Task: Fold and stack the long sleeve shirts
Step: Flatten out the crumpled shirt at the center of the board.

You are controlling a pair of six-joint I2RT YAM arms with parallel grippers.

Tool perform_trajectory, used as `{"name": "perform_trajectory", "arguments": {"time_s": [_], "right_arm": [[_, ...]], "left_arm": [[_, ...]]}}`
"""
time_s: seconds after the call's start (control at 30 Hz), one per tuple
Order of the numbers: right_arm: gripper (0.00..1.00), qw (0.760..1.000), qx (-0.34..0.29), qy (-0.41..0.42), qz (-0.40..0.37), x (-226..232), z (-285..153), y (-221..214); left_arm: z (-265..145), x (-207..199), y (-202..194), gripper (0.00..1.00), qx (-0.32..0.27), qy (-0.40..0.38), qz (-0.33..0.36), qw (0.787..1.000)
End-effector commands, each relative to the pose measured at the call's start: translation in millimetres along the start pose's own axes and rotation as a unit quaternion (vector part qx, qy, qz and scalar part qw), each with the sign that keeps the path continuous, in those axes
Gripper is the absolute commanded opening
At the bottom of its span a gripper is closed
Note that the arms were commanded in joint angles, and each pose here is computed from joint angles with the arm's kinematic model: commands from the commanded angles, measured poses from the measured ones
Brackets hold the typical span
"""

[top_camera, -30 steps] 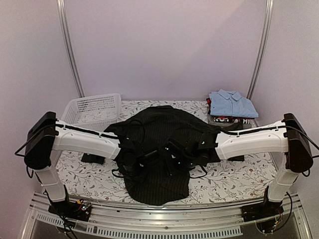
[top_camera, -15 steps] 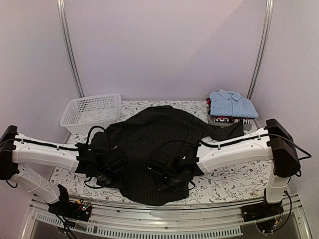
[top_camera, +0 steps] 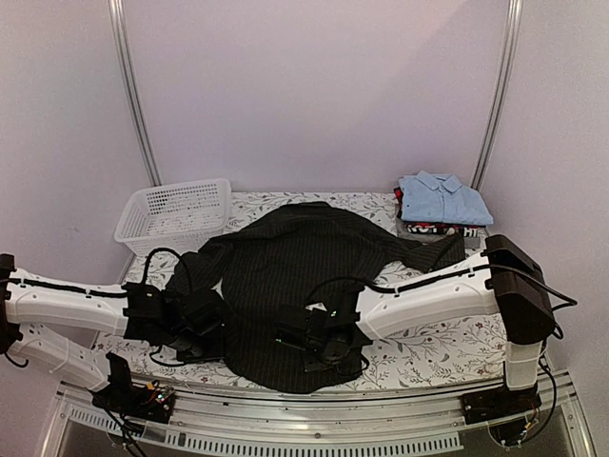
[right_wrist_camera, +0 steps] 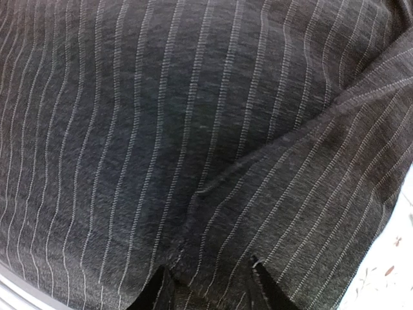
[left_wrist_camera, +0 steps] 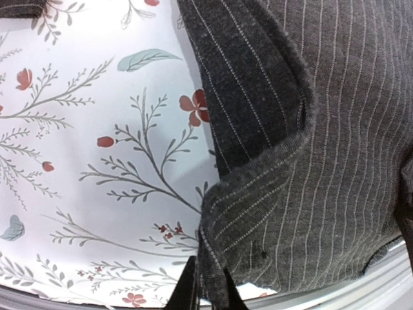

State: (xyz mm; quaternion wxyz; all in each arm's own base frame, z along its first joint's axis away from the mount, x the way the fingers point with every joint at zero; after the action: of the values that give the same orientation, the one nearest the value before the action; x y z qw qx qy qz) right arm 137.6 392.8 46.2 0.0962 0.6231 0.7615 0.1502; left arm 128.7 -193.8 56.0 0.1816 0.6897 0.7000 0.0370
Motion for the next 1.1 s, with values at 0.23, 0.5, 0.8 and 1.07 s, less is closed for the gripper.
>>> {"name": "perform_trajectory", "arguments": {"time_s": [0.23,0.5,0.8,1.07], "right_arm": [[0.02,0.999,-0.027,-0.022,0.035,-12.7,-10.7,6.9],[0.0,0.994,-0.038,-0.044,0.087,-64.4,-31.9,-6.4],[0.0,0.984,-0.007,-0.046,0.173,-143.0,-39.7,-59.2],[0.0,0.981,0.007,-0.018,0.192,-152.8,-43.9,-75.9]], "left_arm": [[-2.6,10.3,-11.4,0.06,0.008,-0.014,-0.012,1.0],[-4.2,25.8,-16.9,0.04,0.013,0.009,-0.023,1.0],[-5.2,45.4,-25.3,0.03,0.014,0.021,-0.058,0.998],[-10.6,60.5,-30.8,0.0,0.011,0.019,-0.099,0.995]]}}
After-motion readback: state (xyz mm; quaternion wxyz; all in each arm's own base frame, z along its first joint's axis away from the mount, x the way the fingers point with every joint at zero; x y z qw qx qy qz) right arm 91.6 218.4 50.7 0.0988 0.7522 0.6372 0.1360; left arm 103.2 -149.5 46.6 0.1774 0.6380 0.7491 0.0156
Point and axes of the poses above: each gripper's point midway between its finger pads, its own z axis out along the fingers, its own x axis along the line the jaws close on, y = z × x, the point moved 2 cm from there along -z, back along the fingers, and after that the axes turned 6 degrees about z, right-handed, at the moved point
